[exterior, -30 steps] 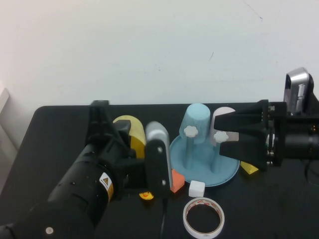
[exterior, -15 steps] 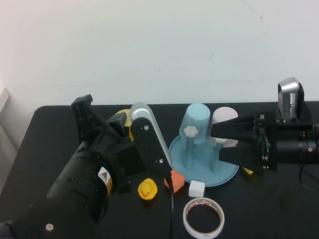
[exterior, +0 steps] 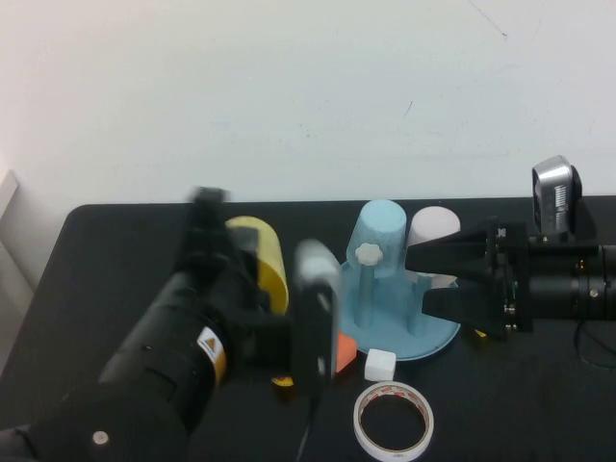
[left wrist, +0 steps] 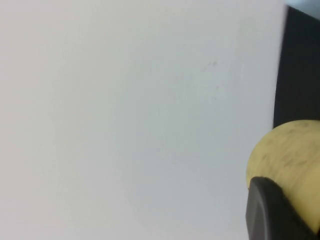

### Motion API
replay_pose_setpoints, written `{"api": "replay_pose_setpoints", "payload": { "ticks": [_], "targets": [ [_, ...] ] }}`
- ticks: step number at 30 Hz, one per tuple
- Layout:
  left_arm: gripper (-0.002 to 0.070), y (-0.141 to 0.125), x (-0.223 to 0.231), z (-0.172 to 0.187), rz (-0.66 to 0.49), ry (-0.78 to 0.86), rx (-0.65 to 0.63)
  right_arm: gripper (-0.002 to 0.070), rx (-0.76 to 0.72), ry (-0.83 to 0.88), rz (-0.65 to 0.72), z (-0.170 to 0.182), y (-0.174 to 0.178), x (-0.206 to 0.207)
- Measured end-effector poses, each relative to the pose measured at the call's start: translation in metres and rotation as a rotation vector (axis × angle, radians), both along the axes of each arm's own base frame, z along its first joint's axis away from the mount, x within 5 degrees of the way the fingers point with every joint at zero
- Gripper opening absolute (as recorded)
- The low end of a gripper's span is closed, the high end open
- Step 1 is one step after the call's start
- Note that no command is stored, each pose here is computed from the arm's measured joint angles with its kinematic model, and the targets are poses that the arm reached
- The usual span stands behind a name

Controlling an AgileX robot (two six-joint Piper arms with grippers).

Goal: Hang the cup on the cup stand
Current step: Adjust the cup with two arms

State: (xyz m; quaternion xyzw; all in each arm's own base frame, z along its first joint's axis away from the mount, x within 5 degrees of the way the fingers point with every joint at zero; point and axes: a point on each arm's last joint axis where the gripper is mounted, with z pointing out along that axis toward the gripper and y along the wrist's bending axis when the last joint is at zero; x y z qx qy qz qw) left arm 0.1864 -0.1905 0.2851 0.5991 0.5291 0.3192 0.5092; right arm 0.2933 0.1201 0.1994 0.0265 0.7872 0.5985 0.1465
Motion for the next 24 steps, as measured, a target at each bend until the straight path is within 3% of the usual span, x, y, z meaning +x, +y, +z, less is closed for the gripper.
{"api": "replay_pose_setpoints", "payload": {
  "ticks": [4,7,15,24],
  "targets": [
    [0.001,-0.011,-0.003,-0.009,-0.196,-0.038,0.283,0.0693,0.013,0.02,-0.003,0.004,0.002,0.002],
    [0.001,-0.017,-0.003,-0.016,-0.278,-0.054,0.4,0.0693,0.024,0.007,0.01,0.009,0.007,0.005],
    [0.001,-0.017,-0.001,-0.018,-0.278,-0.079,0.482,0.0693,0.031,-0.037,0.045,0.012,0.012,0.004],
    [0.001,-0.017,-0.001,-0.019,-0.263,-0.053,0.423,0.0693,0.031,-0.033,0.046,0.011,0.012,0.005]
  ]
}}
